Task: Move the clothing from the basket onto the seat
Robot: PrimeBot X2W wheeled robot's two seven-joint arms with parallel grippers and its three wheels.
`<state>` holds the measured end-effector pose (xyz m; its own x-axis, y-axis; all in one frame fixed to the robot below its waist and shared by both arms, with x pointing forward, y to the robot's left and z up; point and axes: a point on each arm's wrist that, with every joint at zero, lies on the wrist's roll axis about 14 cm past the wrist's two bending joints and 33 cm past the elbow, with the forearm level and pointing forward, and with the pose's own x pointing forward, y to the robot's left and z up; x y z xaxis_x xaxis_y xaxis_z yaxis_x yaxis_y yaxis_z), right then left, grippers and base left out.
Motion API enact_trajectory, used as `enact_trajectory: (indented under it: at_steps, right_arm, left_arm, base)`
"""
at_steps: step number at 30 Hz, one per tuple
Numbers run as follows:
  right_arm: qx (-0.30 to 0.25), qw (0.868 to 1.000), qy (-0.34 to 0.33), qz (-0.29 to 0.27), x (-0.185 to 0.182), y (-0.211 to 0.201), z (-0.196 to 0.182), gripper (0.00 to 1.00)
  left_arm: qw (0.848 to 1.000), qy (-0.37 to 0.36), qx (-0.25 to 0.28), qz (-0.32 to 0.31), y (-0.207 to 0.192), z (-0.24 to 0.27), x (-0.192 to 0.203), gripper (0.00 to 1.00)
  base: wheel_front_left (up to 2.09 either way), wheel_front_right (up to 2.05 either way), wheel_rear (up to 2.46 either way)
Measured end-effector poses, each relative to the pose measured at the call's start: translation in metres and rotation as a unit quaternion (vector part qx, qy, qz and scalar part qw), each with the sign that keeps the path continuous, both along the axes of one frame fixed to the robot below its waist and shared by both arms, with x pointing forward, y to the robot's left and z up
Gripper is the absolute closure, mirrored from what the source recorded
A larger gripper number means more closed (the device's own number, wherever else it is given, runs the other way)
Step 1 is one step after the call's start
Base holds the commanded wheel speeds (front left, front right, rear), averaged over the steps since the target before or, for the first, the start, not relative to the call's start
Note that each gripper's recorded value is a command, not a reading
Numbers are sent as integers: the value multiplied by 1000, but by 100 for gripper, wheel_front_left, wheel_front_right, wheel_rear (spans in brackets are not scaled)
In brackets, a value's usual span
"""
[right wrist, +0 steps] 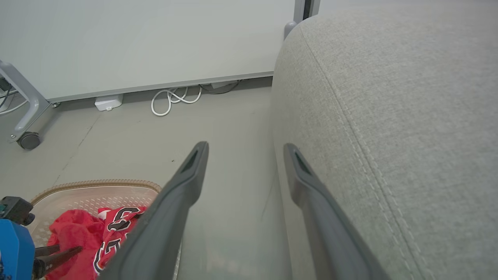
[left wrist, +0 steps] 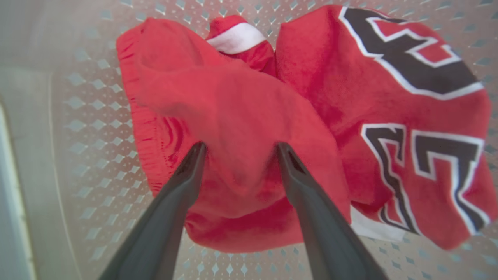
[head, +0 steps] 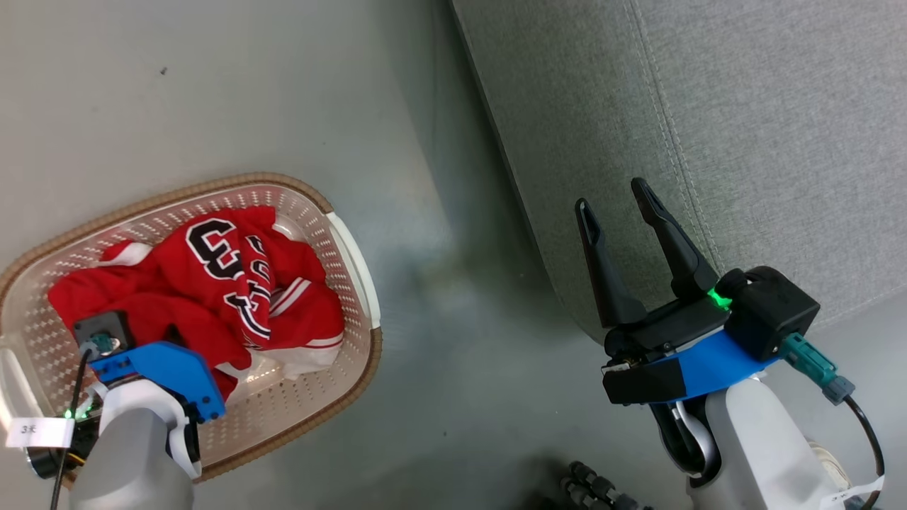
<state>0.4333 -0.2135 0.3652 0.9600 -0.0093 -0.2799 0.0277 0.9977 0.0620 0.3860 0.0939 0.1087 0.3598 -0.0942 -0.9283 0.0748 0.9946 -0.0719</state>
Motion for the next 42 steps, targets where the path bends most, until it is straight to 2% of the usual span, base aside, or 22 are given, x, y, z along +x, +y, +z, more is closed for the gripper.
enact_trajectory:
  at_steps: [4,15,17,18,19,21,22,34,42]
  right_arm:
    - [2,1000,8,-2,2,-1,-8,0]
    - [6,1000,14,-2,3,-1,-13,0]
    - [7,1000,13,-2,3,0,-13,0]
    - [7,1000,13,-1,3,0,-13,0]
    - [8,1000,12,-1,3,0,-12,0]
    - [8,1000,11,0,4,1,-12,0]
    - [7,1000,11,1,4,1,-12,0]
    - [9,1000,6,8,6,6,-9,0]
    - [9,1000,-12,20,10,14,4,0]
  left_arm:
    - [1000,9,-6,15,-4,-10,2,0]
    - [1000,18,-5,9,-8,-17,3,0]
    - [1000,19,-3,2,-8,-17,3,17]
    - [1000,19,-1,-4,-7,-17,3,31]
    - [1000,21,-1,-6,-7,-17,2,54]
    - [1000,22,-1,-8,-7,-16,1,77]
    - [1000,23,-2,-9,-7,-16,0,100]
    - [999,27,-13,-15,-5,-11,-2,100]
    - [999,8,-28,-24,-14,10,1,100]
  base:
    - [0,0,0]
    - [0,0,0]
    - [0,0,0]
    - [0,0,0]
    - [0,0,0]
    - [0,0,0]
    - [0,0,0]
    - [0,0,0]
    - [0,0,0]
